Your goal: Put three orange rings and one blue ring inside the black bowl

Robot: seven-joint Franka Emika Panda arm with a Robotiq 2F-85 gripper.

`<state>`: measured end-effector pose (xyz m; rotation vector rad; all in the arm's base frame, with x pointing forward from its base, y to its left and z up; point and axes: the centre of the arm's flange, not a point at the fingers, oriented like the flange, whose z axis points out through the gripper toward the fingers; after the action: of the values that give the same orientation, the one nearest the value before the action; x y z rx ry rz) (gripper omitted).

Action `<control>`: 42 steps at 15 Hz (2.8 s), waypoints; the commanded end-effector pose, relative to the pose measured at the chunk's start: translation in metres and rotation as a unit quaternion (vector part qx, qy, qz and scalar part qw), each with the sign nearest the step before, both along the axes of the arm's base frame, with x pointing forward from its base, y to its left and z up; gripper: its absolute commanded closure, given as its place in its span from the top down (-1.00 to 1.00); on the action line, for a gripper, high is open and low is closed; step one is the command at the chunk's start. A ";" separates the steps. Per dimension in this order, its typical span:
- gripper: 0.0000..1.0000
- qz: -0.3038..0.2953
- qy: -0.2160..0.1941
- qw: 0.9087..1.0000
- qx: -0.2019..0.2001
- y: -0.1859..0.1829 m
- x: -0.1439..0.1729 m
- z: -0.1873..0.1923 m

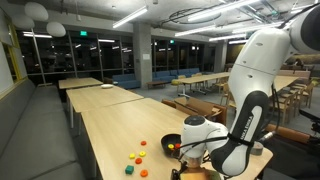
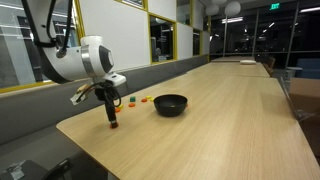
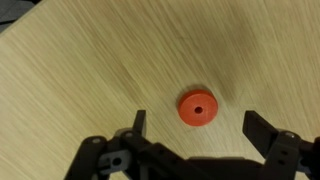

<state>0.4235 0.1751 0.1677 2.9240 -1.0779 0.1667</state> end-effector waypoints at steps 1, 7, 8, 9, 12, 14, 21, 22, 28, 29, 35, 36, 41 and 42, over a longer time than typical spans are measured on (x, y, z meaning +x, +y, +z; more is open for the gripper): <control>1.00 -0.008 -0.009 1.000 0.002 0.006 0.009 -0.013; 1.00 -0.016 -0.007 1.000 0.006 0.007 0.009 -0.015; 1.00 -0.017 -0.007 1.000 0.007 0.007 0.009 -0.014; 1.00 -0.017 -0.008 1.000 0.007 0.007 0.009 -0.014; 1.00 -0.018 -0.011 1.000 0.009 0.006 0.009 -0.011; 1.00 -0.016 -0.009 1.000 0.009 0.006 0.008 -0.010; 1.00 -0.014 -0.006 1.000 0.009 0.004 0.005 -0.008; 1.00 -0.014 -0.004 1.000 0.010 0.004 0.005 -0.007; 0.16 -0.011 -0.005 1.000 0.009 0.002 0.004 -0.006; -0.03 -0.011 -0.005 1.000 0.009 0.002 0.004 -0.006; -0.51 -0.011 -0.009 1.000 0.005 0.000 0.009 0.010; -0.51 -0.011 -0.009 1.000 0.005 -0.001 0.010 0.014; -0.51 -0.018 -0.024 1.000 0.001 -0.012 0.031 0.054; -0.51 -0.019 -0.030 0.999 0.000 -0.016 0.037 0.063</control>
<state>0.4454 0.1683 0.1902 2.9121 -1.1390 0.2150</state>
